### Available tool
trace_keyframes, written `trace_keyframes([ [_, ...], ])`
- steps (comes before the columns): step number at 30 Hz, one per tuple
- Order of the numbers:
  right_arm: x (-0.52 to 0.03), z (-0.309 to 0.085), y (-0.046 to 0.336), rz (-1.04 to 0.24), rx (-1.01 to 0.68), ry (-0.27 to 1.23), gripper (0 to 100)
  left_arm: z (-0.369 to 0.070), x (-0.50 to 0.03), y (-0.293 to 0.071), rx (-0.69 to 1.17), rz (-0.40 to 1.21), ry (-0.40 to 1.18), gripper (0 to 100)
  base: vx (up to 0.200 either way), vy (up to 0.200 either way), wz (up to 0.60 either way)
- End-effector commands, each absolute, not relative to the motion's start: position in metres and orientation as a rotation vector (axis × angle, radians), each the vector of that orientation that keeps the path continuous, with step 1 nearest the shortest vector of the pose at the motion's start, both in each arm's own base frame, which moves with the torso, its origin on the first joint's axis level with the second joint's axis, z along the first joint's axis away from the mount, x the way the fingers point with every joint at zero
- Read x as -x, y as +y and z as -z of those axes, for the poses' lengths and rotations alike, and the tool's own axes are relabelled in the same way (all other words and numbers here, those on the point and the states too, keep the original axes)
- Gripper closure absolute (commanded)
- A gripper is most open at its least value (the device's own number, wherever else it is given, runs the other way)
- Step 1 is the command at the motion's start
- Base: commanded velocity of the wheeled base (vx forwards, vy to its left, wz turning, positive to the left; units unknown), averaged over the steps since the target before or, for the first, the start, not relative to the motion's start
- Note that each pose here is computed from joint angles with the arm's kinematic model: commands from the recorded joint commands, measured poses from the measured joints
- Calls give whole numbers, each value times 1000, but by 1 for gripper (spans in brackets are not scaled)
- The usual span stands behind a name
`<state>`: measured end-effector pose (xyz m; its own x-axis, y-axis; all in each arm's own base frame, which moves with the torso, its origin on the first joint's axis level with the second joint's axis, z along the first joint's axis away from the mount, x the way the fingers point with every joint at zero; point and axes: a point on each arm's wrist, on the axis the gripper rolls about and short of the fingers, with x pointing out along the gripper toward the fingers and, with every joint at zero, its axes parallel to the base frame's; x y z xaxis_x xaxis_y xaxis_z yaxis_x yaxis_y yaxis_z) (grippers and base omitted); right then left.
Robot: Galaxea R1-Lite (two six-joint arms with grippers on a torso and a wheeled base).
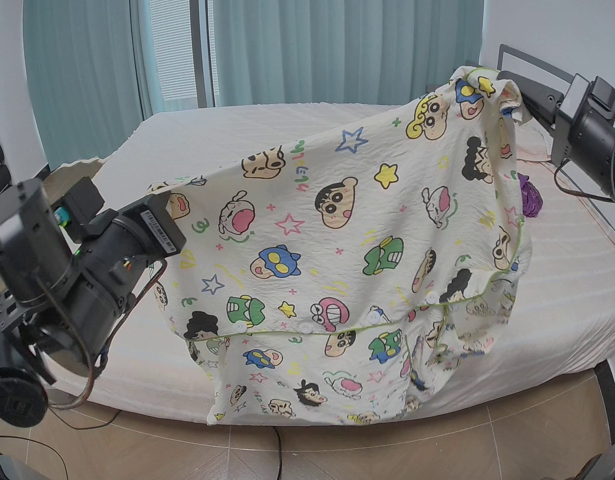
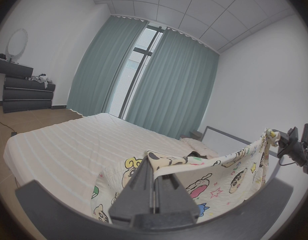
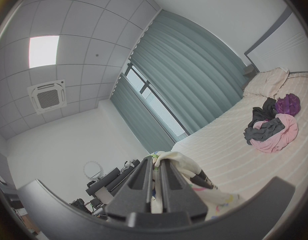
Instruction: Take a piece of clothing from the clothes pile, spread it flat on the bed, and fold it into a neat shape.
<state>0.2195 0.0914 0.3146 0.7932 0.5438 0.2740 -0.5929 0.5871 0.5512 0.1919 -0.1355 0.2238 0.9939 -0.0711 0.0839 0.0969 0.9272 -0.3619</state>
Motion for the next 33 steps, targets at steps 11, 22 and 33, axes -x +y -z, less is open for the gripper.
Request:
trace_keyframes([
  [11,-274,-274,99,-571,-663,40,100,-199,-280,-146,323,-66,-17,100,200,0,0],
  [22,-291,-263,100,-548,-663,34,100,-190,-316,-149,311,-89,110,100,200,0,0],
  [33,-313,-234,100,-499,-663,117,100,-146,-339,-152,331,-72,227,100,91,0,0],
])
